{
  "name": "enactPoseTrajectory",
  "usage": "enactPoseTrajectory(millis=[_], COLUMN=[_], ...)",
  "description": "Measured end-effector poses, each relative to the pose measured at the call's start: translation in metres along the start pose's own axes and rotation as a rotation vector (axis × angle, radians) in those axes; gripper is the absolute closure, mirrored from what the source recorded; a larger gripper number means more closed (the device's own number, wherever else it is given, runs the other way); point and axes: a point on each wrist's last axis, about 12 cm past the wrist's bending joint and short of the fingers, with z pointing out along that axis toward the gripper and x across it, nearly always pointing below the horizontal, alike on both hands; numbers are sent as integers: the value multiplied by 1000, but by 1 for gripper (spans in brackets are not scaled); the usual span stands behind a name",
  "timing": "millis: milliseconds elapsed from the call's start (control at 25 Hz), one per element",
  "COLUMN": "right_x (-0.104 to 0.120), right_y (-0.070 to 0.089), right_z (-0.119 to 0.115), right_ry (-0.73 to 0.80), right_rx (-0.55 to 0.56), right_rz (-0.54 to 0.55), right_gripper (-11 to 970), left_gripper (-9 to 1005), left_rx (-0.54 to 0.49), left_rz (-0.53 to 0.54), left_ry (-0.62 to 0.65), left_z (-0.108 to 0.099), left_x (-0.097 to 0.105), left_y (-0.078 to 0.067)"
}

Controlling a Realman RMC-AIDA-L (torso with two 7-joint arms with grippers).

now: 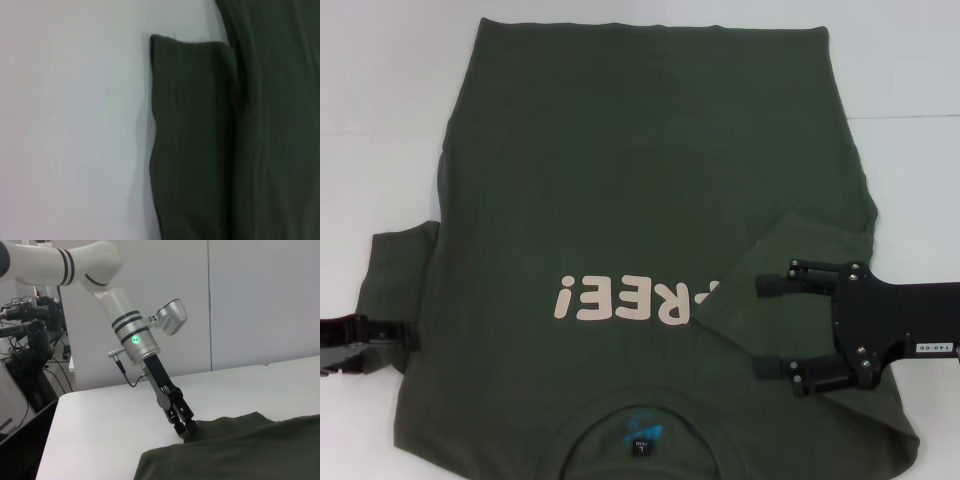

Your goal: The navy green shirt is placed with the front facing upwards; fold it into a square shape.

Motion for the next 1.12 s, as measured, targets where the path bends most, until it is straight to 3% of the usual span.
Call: enactPoseTrajectory(millis=[760, 1120], right_x=[2, 2], right_y=[2, 2], right_z=[-2, -2], right_ry=[-1, -1], right_rx=[7, 0], right_rz=[17, 21], right_gripper=[43, 45], left_gripper=[63, 202], left_rx=[12, 10], left_rz=[20, 21], left_ry=[-6, 5], left_z=[9, 14], left_x=[-10, -11], left_y=[-9, -12])
